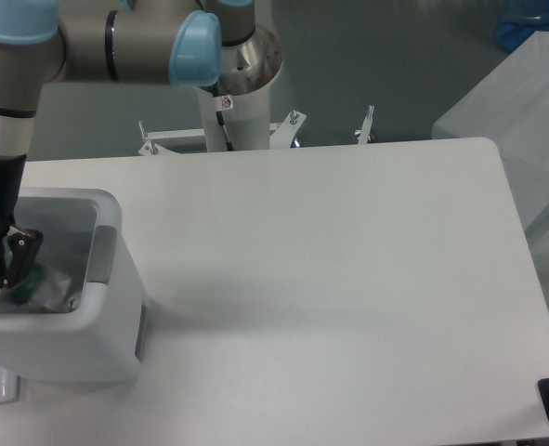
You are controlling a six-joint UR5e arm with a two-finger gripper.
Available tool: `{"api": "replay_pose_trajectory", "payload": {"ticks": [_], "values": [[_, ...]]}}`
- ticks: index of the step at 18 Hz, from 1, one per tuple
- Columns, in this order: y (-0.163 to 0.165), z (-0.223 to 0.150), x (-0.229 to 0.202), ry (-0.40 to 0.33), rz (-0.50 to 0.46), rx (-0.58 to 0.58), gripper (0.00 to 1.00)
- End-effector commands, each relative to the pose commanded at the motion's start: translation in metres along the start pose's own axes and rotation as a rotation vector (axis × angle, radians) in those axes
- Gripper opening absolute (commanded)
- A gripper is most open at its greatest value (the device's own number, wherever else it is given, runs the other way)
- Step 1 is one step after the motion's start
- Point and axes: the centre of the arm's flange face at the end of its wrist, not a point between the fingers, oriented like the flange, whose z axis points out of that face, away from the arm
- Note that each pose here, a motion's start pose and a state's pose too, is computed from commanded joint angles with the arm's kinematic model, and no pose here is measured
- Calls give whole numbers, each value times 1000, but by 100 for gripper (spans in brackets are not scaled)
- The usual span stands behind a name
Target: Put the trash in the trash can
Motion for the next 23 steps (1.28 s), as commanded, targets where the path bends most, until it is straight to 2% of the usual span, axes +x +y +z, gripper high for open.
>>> {"api": "replay_pose_trajectory", "payload": {"ticks": [1, 3, 5, 7, 9, 13, 17, 20, 23], "values": [[-1, -3, -8, -10, -8, 5, 100], [-3, -19, -67, -71, -65, 26, 100], [-19, -45, -124, -47, -130, 94, 100], [-27, -72, -166, -81, -153, 139, 100], [-40, -95, -180, -114, -129, 176, 100], [-39, -119, -221, -179, -48, 166, 100], [-36, -115, -235, -217, 21, 61, 100], [-21, -112, -246, -307, 125, -76, 100], [-18, -112, -247, -317, 154, -112, 100]]}}
